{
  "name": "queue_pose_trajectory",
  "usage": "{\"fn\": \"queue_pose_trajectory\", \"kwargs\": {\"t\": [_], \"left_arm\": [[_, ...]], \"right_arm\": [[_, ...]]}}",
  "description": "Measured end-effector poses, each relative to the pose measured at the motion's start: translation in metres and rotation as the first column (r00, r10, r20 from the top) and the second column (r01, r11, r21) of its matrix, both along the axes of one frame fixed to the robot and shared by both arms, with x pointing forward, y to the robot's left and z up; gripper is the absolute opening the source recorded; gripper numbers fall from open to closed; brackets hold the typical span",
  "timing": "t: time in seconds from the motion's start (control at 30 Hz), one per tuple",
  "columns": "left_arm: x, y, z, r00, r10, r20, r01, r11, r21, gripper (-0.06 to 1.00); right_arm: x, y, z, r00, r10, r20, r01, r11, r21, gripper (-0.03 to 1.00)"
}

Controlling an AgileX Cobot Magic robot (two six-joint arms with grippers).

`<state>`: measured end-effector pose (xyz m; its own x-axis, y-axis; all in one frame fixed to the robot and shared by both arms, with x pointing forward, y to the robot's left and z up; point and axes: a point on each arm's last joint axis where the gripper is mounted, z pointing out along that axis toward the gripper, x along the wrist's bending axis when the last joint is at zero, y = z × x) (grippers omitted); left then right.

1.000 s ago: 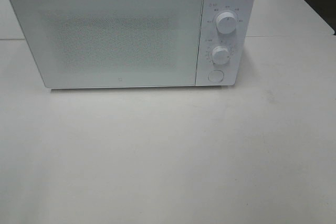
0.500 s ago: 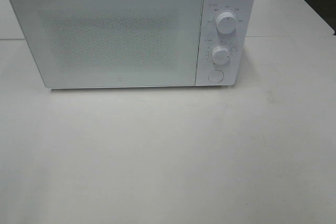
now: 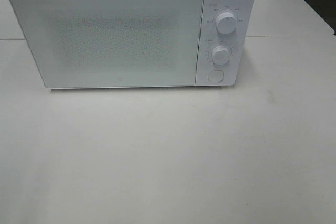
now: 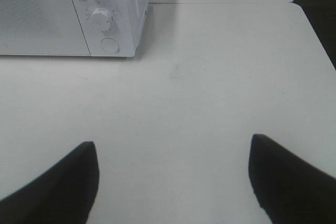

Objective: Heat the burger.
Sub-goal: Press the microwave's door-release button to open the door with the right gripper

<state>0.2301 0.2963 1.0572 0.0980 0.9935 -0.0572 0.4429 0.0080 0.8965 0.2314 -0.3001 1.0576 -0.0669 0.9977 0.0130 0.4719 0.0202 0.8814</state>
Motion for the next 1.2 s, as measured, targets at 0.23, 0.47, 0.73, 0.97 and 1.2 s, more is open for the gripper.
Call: {"fn": "queue_pose_trajectory", "kwargs": {"t": [0.23,0.47,0.73,0.97,1.2], "left_arm": [[0.000,0.000,0.000,1.000,0.000,0.000,0.000,1.000,0.000,0.98],[0.000,0.000,0.000,1.000,0.000,0.000,0.000,1.000,0.000,0.98],[0.000,0.000,0.000,1.000,0.000,0.000,0.000,1.000,0.000,0.98],[0.000,0.000,0.000,1.000,0.000,0.000,0.000,1.000,0.000,0.98],[0.000,0.000,0.000,1.000,0.000,0.000,0.000,1.000,0.000,0.98]], "right_arm": [[0.028,0.002,0.015,1.000,0.001,-0.027,-0.001,1.000,-0.003,0.76],[0.070,0.006,0.021,0.999,0.003,-0.033,-0.003,1.000,-0.004,0.76],[0.119,0.010,0.023,1.000,0.005,0.008,-0.005,1.000,-0.001,0.76],[0.163,0.015,0.002,0.998,0.009,0.064,-0.009,1.000,0.003,0.76],[0.189,0.017,-0.021,0.994,0.001,0.113,-0.004,1.000,0.028,0.76]]}}
